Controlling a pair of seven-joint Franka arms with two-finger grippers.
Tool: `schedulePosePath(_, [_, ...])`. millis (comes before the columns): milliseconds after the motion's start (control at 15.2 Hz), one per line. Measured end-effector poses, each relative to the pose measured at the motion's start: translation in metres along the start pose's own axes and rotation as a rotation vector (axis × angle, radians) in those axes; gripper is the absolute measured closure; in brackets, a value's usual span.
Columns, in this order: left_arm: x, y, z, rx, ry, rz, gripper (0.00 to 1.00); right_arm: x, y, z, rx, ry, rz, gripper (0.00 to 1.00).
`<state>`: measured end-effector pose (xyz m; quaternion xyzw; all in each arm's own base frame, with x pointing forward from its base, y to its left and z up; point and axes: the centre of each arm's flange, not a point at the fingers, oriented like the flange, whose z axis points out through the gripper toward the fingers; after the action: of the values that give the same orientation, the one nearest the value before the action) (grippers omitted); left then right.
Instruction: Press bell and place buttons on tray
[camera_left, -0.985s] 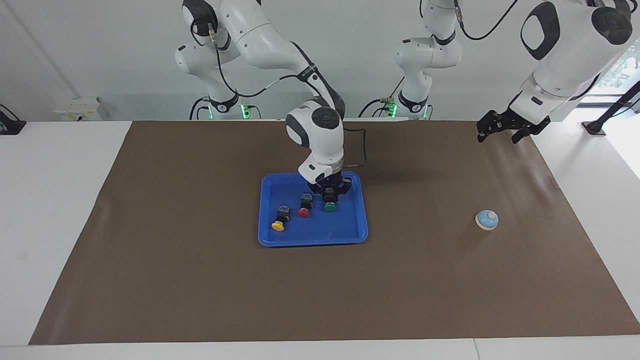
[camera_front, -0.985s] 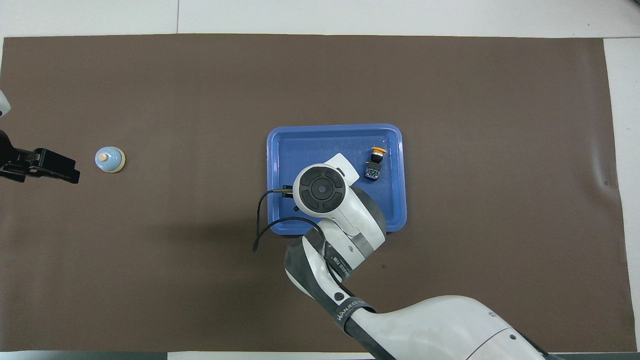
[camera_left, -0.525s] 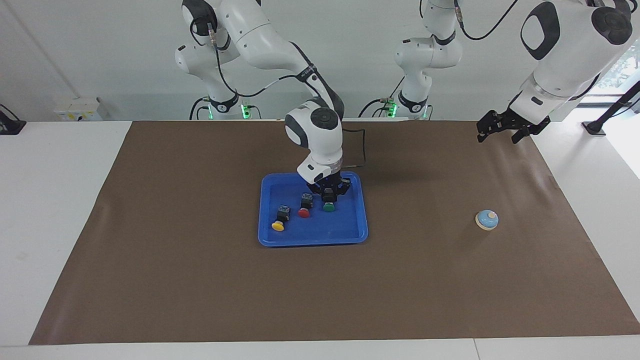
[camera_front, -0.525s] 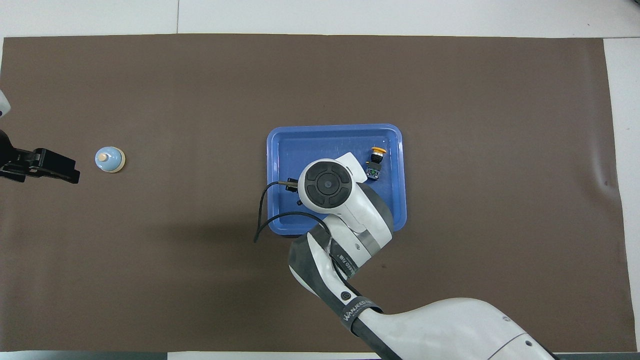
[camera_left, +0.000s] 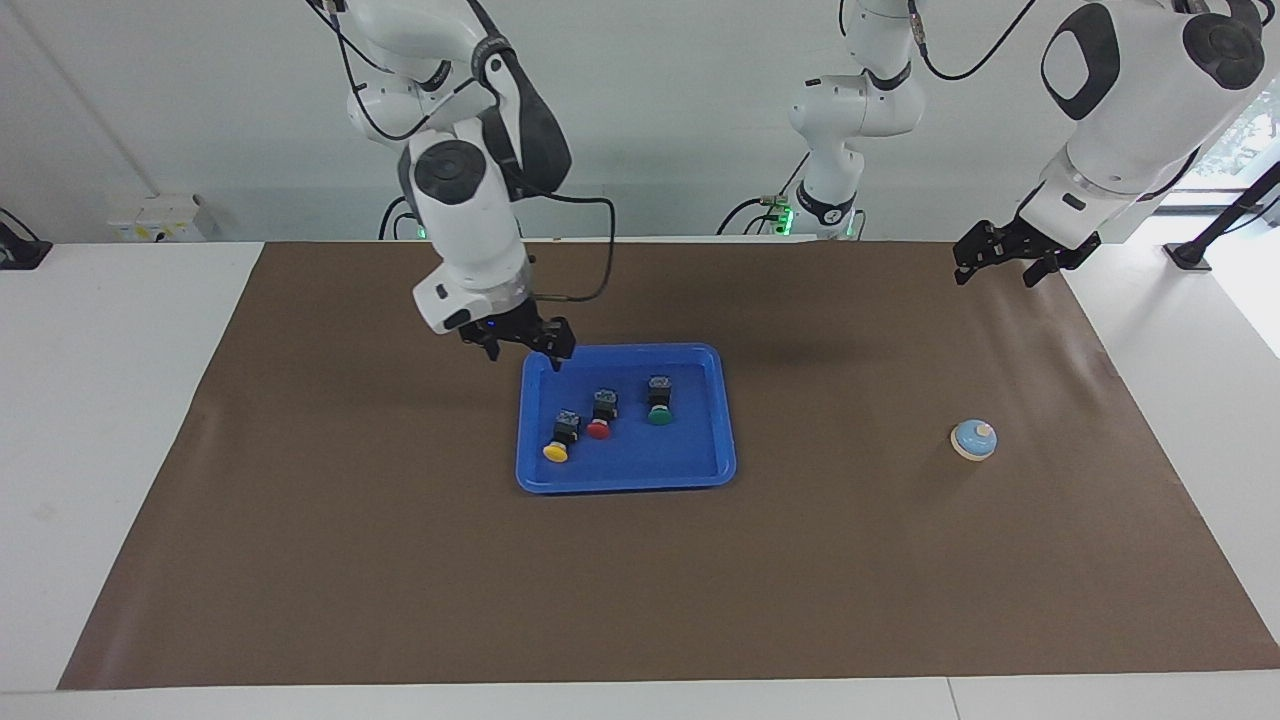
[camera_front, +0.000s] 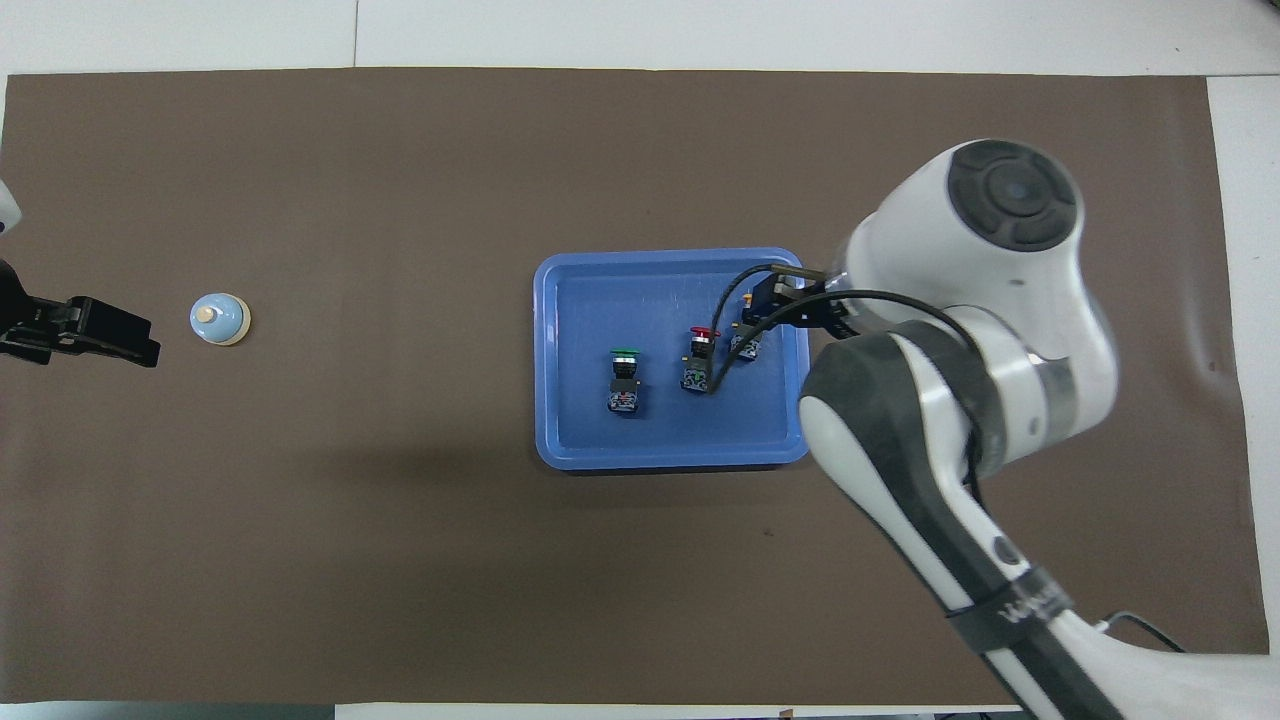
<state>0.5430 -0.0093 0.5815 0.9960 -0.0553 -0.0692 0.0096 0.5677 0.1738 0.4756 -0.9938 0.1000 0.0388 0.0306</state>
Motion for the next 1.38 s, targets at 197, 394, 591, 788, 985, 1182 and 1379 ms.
schedulePosePath(197, [0.0, 0.0, 0.0, 0.0, 0.0, 0.0, 0.0, 0.003, 0.062, -0.038, -0.003, -0.031, -0.105, 0.0])
schedulePosePath(394, [0.0, 0.0, 0.0, 0.0, 0.0, 0.0, 0.0, -0.008, 0.097, -0.071, -0.002, -0.05, -0.159, 0.0])
schedulePosePath(591, [0.0, 0.0, 0.0, 0.0, 0.0, 0.0, 0.0, -0.03, 0.112, -0.102, -0.007, -0.075, -0.163, 0.0])
schedulePosePath(788, [0.0, 0.0, 0.0, 0.0, 0.0, 0.0, 0.0, -0.045, 0.114, -0.119, -0.01, -0.08, -0.169, 0.0])
schedulePosePath(985, [0.0, 0.0, 0.0, 0.0, 0.0, 0.0, 0.0, -0.045, 0.118, -0.119, -0.009, -0.081, -0.196, 0.0])
schedulePosePath(1182, [0.0, 0.0, 0.0, 0.0, 0.0, 0.0, 0.0, -0.041, 0.13, -0.119, -0.006, -0.083, -0.199, 0.0])
schedulePosePath(1379, [0.0, 0.0, 0.0, 0.0, 0.0, 0.0, 0.0, -0.04, 0.132, -0.12, -0.015, -0.08, -0.21, 0.0])
